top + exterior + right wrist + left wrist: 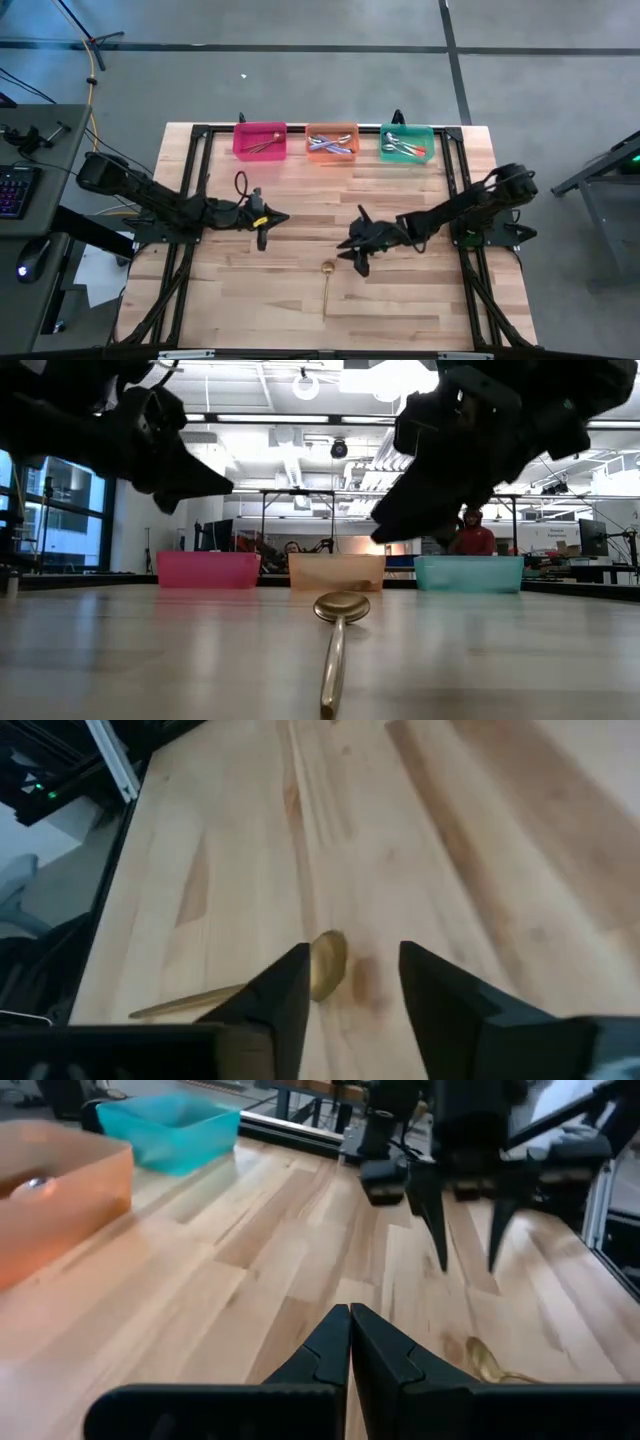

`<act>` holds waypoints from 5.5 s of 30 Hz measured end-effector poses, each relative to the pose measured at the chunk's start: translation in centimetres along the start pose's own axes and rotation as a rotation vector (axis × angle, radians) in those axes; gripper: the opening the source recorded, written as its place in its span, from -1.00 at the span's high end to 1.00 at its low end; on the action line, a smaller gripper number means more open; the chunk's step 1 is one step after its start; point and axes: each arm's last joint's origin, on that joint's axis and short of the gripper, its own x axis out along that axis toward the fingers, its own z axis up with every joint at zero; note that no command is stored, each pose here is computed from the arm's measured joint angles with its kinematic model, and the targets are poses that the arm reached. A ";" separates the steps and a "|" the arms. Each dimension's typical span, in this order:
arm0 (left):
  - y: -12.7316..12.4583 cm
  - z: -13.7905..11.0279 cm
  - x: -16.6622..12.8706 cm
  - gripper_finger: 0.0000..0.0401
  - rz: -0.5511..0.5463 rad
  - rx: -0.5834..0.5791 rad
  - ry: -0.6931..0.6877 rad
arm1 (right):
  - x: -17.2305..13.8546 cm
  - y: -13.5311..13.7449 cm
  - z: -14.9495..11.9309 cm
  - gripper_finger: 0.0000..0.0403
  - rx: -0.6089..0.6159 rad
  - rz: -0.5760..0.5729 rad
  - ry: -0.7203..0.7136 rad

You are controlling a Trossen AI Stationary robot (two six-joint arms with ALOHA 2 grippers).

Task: Sort silverware by color (type)
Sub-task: Put the gold spoon into the pink bin, then return to Home Position

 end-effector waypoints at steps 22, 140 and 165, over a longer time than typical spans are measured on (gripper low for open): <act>-0.1 -1.2 -0.8 0.99 0.032 -0.061 0.011 | 8.2 0.8 -2.3 0.24 0.076 0.056 0.145; 24.5 8.3 3.8 0.96 0.601 0.332 0.910 | 1.6 -5.7 10.9 1.00 -0.423 -0.413 -0.362; 19.1 9.7 0.4 0.94 0.369 0.208 0.395 | 1.4 -7.7 11.3 1.00 -0.586 -0.328 -0.272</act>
